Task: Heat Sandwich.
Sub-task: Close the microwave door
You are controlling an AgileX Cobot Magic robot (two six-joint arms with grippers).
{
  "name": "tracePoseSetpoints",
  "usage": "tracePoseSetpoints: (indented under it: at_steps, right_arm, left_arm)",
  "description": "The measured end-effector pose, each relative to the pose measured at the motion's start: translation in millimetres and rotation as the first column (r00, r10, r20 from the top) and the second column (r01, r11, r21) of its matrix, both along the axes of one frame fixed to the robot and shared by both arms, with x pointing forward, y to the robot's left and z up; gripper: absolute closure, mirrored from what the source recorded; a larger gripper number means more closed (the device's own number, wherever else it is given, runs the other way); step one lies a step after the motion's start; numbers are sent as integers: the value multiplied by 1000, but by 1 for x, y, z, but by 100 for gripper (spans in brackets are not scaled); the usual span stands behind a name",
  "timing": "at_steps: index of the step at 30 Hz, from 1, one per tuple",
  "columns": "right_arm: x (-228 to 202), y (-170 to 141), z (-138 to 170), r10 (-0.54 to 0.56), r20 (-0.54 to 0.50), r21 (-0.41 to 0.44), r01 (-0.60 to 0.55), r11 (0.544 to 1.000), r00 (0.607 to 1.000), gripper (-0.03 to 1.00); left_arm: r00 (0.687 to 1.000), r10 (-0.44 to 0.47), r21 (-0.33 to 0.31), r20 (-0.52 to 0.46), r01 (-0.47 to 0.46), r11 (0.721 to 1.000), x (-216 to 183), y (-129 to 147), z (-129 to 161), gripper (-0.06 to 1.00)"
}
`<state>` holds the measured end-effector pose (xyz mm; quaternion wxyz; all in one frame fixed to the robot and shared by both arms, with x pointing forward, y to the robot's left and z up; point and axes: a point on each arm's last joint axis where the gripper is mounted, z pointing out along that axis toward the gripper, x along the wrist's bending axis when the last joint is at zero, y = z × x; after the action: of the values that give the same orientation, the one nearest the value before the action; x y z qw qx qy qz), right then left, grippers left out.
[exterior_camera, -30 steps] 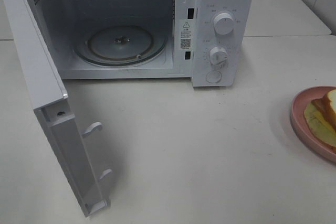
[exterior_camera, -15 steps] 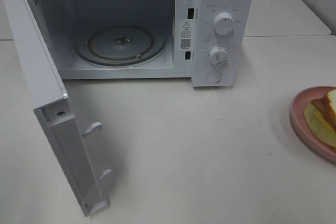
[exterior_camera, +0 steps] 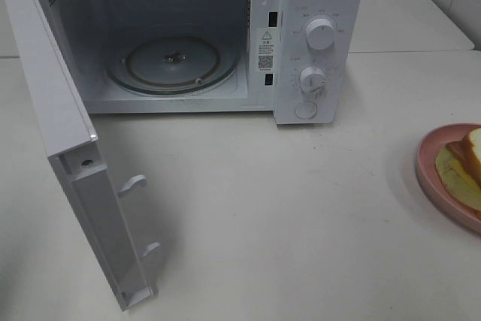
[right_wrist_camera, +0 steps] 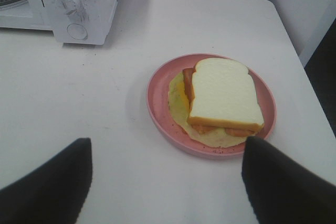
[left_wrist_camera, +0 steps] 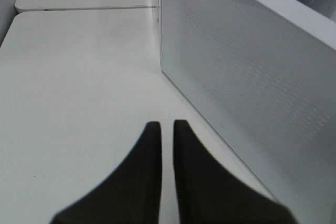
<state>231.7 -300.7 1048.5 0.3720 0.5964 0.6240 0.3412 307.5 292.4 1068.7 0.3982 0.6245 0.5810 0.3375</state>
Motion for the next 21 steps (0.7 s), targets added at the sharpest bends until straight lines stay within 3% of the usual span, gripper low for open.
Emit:
tracePoseSetpoints:
  at_steps: [12,21]
  right_arm:
    - [0,0,0,0,0,0,0,1000,1000,21]
    - [0,0,0,0,0,0,0,1000,1000,21]
  left_arm:
    - [997,45,-4,58,-45,999,46,2,-51,94]
    - [991,76,3,113,-77,997,83,3,-70,94]
